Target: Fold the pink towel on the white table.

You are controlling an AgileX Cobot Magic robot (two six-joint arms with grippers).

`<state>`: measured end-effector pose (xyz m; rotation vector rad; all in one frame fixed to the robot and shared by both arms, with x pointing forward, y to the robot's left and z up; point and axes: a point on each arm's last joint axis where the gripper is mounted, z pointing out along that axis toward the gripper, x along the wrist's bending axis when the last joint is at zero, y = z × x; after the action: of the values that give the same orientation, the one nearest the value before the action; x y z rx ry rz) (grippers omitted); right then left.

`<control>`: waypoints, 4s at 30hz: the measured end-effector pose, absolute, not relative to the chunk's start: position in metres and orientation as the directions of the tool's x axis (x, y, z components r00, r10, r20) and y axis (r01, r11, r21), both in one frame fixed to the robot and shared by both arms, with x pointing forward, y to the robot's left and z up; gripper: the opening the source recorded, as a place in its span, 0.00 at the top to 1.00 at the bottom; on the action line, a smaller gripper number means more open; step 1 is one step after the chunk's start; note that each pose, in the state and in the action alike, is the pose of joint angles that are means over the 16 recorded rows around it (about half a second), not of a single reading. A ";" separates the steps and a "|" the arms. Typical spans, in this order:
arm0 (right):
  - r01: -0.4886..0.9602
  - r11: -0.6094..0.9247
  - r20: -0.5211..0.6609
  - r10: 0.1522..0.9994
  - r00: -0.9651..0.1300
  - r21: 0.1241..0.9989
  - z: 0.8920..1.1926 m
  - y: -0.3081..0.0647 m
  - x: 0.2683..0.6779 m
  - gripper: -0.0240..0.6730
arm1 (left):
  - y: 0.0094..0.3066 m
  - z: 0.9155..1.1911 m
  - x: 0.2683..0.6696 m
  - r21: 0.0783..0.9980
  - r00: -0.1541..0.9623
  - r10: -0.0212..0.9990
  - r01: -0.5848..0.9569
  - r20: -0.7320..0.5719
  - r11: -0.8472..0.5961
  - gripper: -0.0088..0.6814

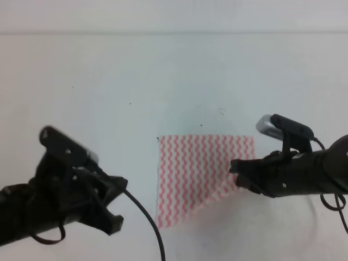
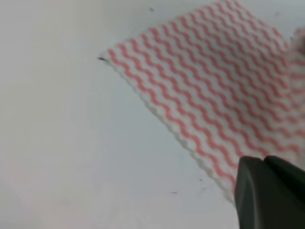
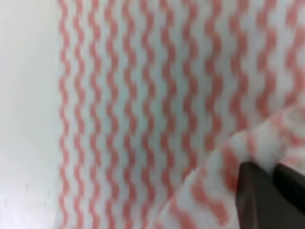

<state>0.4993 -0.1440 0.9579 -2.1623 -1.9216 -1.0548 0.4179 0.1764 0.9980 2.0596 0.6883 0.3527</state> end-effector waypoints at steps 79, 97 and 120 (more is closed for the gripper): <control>0.857 -0.214 0.490 0.870 -0.052 0.470 0.964 -0.145 0.508 0.99 | 0.133 0.951 0.462 0.820 0.965 0.142 -0.105 0.221 -0.563 0.36; 0.854 -0.228 0.497 0.867 -0.041 0.468 0.965 -0.145 0.509 0.99 | 0.118 0.939 0.453 0.735 0.962 0.066 -0.159 0.266 -0.659 0.36; 0.862 -0.222 0.503 0.863 -0.044 0.457 0.965 -0.145 0.507 0.99 | 0.117 0.907 0.459 0.635 0.960 0.035 -0.155 0.277 -0.756 0.41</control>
<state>0.5074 -0.1445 0.9649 -2.1729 -1.9608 -1.1472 0.4588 0.1174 0.9072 2.4042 -0.0837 0.3558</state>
